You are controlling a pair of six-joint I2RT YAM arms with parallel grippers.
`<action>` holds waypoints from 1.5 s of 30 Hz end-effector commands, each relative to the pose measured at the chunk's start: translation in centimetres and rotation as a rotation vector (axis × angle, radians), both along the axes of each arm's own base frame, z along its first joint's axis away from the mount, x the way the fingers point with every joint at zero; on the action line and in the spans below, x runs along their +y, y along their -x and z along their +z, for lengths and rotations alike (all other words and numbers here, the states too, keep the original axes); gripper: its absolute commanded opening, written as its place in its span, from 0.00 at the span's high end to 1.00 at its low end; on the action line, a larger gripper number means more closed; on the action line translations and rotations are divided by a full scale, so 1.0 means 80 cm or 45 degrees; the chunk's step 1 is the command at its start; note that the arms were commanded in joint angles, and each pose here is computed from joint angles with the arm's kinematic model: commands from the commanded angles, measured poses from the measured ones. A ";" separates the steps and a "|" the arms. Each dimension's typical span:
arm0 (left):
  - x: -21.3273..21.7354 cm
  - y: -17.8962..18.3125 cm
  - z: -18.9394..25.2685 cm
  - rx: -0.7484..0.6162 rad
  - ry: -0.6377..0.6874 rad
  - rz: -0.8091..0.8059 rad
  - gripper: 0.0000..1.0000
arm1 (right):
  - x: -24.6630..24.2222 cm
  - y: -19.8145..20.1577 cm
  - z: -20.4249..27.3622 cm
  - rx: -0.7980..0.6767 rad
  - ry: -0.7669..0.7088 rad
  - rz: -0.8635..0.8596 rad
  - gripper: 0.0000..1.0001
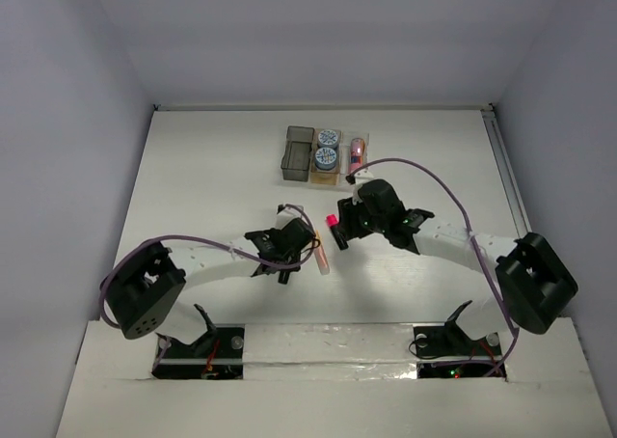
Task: Sort the stationery into containers
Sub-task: Pick up the pen from the center of the board, then place the pen in the storage box.
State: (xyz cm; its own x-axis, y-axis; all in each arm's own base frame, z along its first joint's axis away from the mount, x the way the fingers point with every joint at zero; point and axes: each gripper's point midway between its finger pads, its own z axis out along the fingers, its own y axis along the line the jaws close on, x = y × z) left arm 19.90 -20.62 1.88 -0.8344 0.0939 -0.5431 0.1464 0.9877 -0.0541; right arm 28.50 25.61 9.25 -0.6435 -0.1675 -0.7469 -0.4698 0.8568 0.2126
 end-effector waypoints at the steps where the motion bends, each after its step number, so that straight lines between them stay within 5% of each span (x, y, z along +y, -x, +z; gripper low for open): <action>1: 0.009 -0.004 -0.005 -0.011 -0.063 0.039 0.98 | 0.013 -0.015 0.016 -0.036 -0.020 0.006 0.41; 4: 0.007 -0.015 0.014 -0.070 -0.052 0.062 1.00 | 0.015 -0.017 -0.003 0.008 0.022 0.016 0.27; 15: -0.033 -0.166 0.201 -0.471 0.394 0.135 1.00 | 0.015 -0.025 -0.041 0.074 0.099 -0.009 0.37; 20: -0.024 -0.266 0.252 -0.602 0.376 0.237 1.00 | 0.015 -0.025 -0.043 0.074 0.102 -0.012 0.38; 30: -0.034 -0.387 0.201 -0.539 0.174 0.262 1.00 | 0.018 -0.026 -0.047 0.080 0.095 -0.004 0.38; 38: -0.030 -0.416 0.182 -0.543 0.092 0.279 1.00 | 0.020 -0.026 -0.057 0.103 0.107 0.006 0.41; 45: -0.028 -0.416 0.157 -0.519 0.064 0.284 0.85 | 0.018 -0.027 -0.060 0.100 0.120 -0.004 0.46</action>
State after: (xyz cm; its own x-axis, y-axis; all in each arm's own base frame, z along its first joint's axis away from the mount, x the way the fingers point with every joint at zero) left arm 52.29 -23.27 13.00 -0.5892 -0.0936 -0.8026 -0.0380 0.9954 -0.0882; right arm 29.19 26.00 2.96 -0.7343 -0.2522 -0.6302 -0.4433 0.8813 0.1639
